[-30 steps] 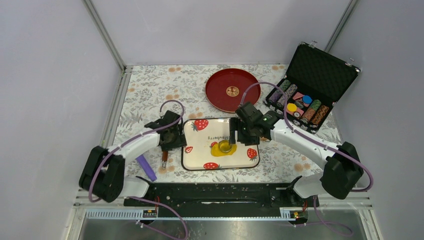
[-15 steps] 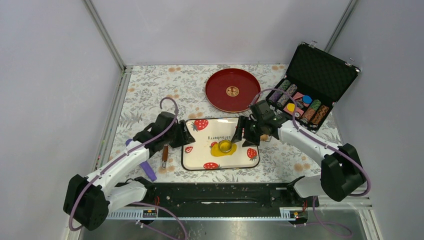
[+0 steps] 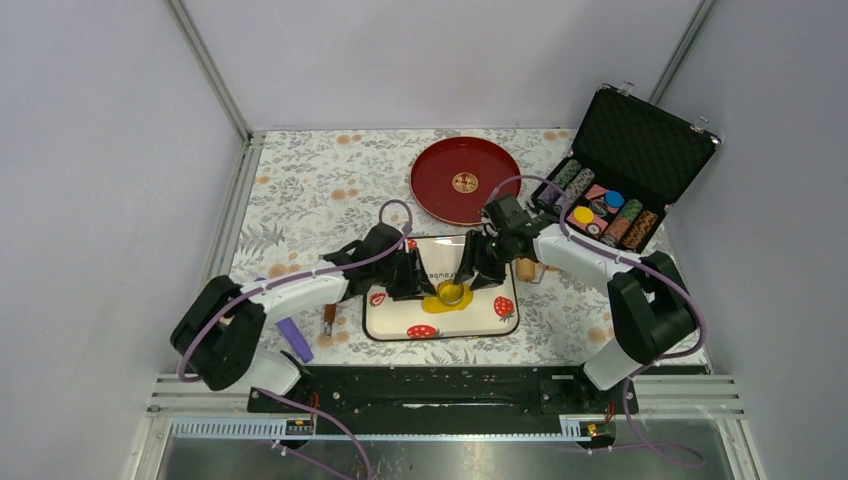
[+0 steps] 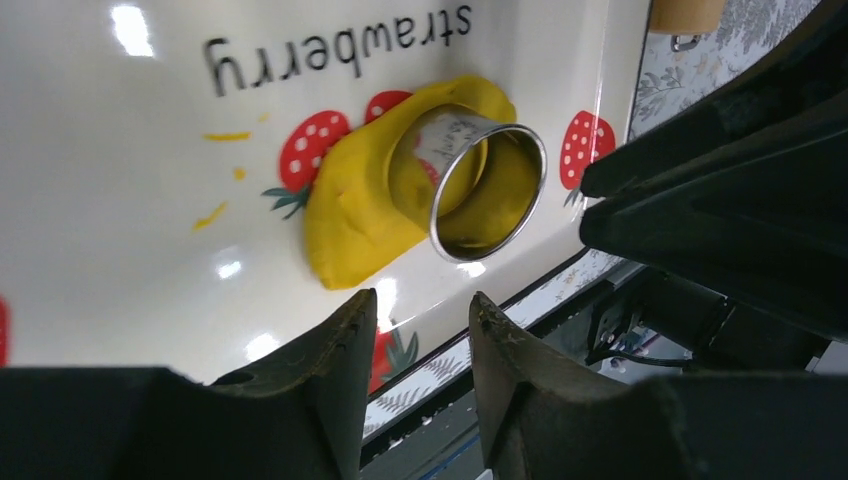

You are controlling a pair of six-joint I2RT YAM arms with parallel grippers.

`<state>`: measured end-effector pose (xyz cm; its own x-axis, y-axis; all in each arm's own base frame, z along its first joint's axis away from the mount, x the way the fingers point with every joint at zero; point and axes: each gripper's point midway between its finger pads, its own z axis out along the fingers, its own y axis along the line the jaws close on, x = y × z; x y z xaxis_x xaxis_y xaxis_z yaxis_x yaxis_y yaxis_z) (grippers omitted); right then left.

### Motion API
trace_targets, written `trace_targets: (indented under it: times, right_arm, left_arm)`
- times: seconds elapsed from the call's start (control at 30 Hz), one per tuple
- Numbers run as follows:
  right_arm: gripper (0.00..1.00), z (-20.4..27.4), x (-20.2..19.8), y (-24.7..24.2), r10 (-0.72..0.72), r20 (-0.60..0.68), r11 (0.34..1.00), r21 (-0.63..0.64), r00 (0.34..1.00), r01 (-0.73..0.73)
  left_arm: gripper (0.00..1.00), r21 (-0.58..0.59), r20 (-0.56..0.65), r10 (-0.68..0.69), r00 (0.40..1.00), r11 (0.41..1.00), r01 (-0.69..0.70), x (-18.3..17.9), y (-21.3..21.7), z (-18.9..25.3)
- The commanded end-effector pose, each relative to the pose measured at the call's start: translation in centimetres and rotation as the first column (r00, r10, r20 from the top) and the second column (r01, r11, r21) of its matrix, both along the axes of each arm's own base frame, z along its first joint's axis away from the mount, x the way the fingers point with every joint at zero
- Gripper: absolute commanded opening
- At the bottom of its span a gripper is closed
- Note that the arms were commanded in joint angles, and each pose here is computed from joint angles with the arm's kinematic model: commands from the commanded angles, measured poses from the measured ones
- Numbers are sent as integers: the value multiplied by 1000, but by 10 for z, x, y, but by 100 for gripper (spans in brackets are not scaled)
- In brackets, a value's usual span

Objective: Roll out the dumpling wrappers from the dough

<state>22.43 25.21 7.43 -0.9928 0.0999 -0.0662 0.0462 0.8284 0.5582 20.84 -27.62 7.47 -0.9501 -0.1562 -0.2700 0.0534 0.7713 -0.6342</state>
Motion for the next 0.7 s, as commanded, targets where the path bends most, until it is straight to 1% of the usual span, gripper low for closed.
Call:
trace_targets:
  times: [0.0,0.17,0.23,0.37,0.6,0.63,0.67]
  right_arm:
    - [53,4,16,1,22,28,1000,-16,999,-22]
    - [51,-8,17,-8,53,13,996,-78,999,-52]
    - [45,-13,17,-9,60,3,995,-84,998,-59]
    - [42,-24,15,-8,81,-29,993,-88,996,-83]
    - [38,-29,14,-4,92,-47,993,-71,995,-96]
    - [36,-29,14,-3,95,-47,993,-67,994,-98]
    - [33,-29,13,-2,99,-50,993,-62,994,-102]
  left_arm:
    - [38,-117,59,-31,998,992,37,16,-39,27]
    - [38,-102,45,-35,998,994,39,19,-46,17]
    - [37,-94,44,-29,999,995,33,22,-46,13]
    - [34,-74,33,-25,999,997,28,25,-47,6]
    - [24,-40,19,-21,1000,999,22,29,-47,-7]
    - [22,-34,15,-22,1000,999,23,28,-46,-9]
    - [20,-25,13,-20,1000,999,20,28,-45,-11]
